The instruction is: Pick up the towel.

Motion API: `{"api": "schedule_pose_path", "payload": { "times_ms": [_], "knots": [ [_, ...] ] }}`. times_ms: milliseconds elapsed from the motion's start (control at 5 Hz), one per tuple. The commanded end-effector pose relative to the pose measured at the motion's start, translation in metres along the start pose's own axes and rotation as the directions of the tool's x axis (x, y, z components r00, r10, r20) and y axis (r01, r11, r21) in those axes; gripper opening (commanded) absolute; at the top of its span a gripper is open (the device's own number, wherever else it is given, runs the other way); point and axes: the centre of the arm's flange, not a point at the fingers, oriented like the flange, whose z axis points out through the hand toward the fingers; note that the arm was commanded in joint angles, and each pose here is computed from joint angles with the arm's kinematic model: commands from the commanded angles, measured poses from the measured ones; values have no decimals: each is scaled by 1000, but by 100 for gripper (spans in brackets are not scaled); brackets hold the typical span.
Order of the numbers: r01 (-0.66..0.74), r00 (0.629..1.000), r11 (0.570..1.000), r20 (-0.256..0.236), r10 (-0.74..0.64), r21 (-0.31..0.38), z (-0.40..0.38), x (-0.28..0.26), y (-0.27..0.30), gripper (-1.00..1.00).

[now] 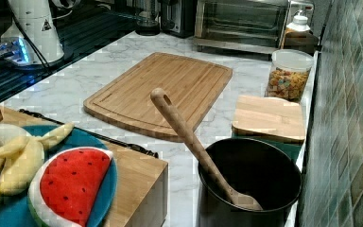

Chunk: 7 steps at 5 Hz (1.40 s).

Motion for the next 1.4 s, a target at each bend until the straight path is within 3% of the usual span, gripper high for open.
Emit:
{"api": "schedule_pose_path", "payload": {
  "times_ms": [200,400,800,1000,1200,1400],
  "knots": [
    [32,997,990,-65,-41,-137,-25,21,-55,-100],
    [2,1000,989,-30,-6,-146,-18,17,-57,-100],
    [-31,999,987,-27,27,-155,-22,12,-56,-100],
    [-53,998,986,-51,46,-157,-37,9,-57,-100],
    [-112,978,975,-193,75,-192,-84,-6,-44,-100],
    [-170,947,970,-301,113,-172,-140,-9,-21,-100]
  ]
}}
